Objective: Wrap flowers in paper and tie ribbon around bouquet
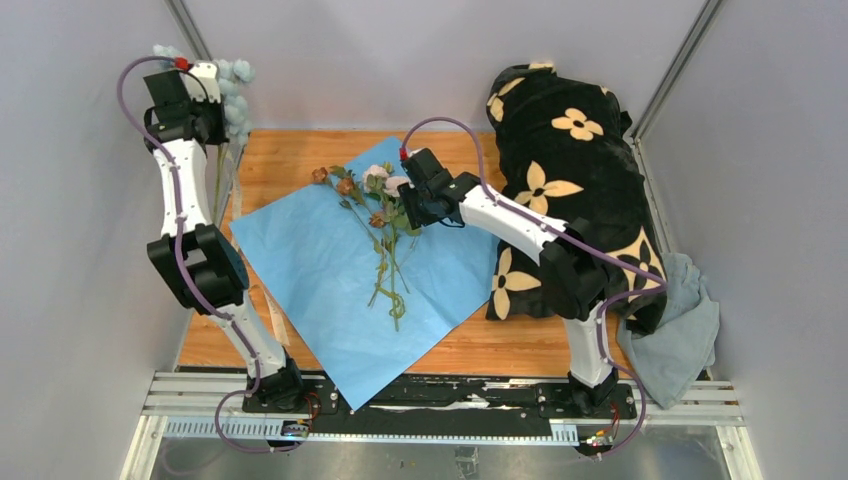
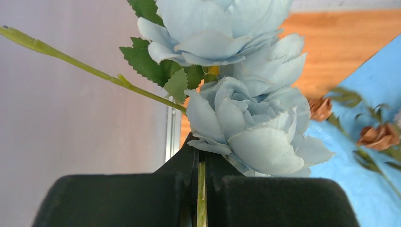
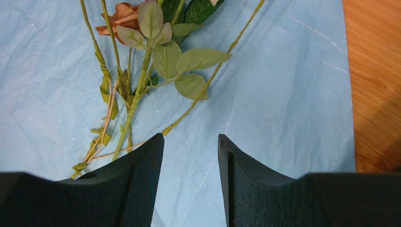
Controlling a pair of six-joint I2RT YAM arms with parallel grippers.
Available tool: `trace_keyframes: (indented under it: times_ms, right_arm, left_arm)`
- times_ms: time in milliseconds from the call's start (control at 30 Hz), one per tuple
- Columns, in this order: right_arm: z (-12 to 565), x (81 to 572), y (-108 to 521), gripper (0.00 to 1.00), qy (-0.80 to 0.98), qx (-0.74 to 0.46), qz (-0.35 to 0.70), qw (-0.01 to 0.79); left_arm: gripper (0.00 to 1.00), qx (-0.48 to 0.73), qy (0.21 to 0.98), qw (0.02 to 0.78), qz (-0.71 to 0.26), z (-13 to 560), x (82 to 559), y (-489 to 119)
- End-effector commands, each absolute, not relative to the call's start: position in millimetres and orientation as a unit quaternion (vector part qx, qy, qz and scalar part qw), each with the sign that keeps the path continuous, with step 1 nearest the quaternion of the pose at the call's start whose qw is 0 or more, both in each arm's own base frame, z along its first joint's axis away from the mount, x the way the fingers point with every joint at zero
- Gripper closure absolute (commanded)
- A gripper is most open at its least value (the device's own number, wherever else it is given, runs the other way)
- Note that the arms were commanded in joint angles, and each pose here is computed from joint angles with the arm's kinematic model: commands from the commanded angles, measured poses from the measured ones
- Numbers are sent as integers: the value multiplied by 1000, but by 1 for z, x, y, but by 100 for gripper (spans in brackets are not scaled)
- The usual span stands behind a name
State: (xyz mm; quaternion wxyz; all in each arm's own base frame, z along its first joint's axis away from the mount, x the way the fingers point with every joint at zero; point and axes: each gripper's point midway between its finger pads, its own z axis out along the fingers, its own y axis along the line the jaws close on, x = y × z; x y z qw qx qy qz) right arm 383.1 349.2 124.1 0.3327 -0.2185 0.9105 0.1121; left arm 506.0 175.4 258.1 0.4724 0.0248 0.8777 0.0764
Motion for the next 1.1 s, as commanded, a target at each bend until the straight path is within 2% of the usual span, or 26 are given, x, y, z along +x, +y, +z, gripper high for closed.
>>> trace_keyframes:
  times_ms: [0, 100, 167, 267, 400, 467, 567, 667, 800, 1067]
  right_arm:
    - [142, 372, 351, 50, 901, -241, 118, 341]
    - [146, 372, 356, 49, 895, -249, 128, 347]
    - [152, 370, 365, 49, 887, -261, 154, 349]
    - [168, 349, 406, 49, 844, -322, 260, 341]
    - [222, 308, 483, 49, 727, -388, 430, 369]
    - [258, 292, 522, 49, 649, -385, 521, 398]
    - [298, 295, 564, 49, 573, -351, 595, 440]
    - [289, 315, 595, 48, 590, -316, 596, 443]
    - [260, 327, 622, 43, 616, -305, 564, 457]
    - [228, 352, 628, 42, 657, -276, 500, 492]
  left_arm:
    - [100, 21, 833, 549, 61, 323, 507, 164]
    - [100, 13, 795, 596, 111, 375, 503, 175]
    - [100, 11, 804, 588, 89, 382, 495, 165]
    - [100, -1, 826, 563, 0, 361, 480, 133]
    - [100, -65, 839, 534, -87, 327, 462, 107]
    - [100, -97, 837, 527, -108, 319, 456, 101]
    - [100, -130, 835, 518, -133, 306, 450, 94]
    - [100, -156, 831, 510, -154, 294, 443, 87]
    - [100, -180, 823, 510, -176, 282, 436, 80]
    - [100, -184, 820, 513, -174, 279, 424, 76]
